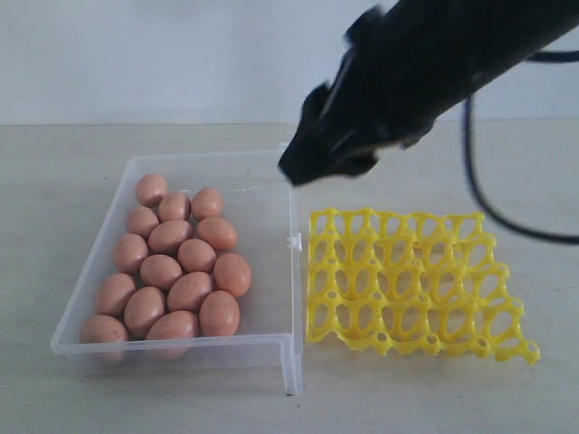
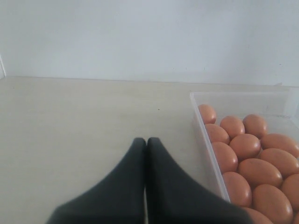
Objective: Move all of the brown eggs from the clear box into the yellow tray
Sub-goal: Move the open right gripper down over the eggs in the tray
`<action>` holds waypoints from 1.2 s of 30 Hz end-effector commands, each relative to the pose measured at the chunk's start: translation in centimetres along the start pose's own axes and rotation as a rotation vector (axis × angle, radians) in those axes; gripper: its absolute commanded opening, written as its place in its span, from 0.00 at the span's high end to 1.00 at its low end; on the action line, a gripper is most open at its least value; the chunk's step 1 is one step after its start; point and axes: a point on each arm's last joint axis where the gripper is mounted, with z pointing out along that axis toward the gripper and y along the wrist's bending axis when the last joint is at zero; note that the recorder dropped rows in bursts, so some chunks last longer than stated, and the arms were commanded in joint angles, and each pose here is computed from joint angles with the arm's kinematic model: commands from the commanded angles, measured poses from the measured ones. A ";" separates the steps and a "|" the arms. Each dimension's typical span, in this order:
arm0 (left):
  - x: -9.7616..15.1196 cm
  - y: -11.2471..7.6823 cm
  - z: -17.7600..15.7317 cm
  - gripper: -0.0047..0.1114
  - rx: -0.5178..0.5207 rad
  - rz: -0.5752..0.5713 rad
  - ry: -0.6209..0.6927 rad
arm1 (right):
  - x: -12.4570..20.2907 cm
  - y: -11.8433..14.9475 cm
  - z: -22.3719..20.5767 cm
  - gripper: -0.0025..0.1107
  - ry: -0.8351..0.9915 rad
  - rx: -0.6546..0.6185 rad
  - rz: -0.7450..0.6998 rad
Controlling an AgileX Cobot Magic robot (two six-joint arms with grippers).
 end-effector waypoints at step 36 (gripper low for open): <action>-0.1 0.0 0.0 1.00 0.000 -0.005 -0.001 | -4.8 1.2 17.1 0.49 0.162 0.140 0.254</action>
